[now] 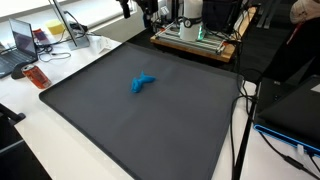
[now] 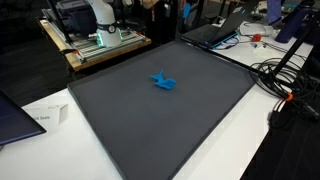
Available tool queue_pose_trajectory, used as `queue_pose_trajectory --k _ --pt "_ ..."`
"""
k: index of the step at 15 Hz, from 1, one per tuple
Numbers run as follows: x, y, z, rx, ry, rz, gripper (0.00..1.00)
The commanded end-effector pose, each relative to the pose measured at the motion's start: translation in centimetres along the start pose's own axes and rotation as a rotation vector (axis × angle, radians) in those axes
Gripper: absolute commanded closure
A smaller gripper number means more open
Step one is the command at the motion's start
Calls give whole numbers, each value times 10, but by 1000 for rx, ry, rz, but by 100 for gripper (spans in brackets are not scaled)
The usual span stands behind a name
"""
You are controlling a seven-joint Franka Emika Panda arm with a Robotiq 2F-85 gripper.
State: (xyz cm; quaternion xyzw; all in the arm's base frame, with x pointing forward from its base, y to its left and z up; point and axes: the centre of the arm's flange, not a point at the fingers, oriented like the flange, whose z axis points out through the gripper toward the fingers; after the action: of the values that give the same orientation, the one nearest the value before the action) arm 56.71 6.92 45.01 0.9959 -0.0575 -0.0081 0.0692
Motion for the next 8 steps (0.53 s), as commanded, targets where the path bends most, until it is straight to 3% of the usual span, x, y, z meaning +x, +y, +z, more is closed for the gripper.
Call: queue_pose_trajectory --k 1,8 --pt "19 -6 33 -11 1 25 0" --pt "49 5 104 -7 -103 37 0"
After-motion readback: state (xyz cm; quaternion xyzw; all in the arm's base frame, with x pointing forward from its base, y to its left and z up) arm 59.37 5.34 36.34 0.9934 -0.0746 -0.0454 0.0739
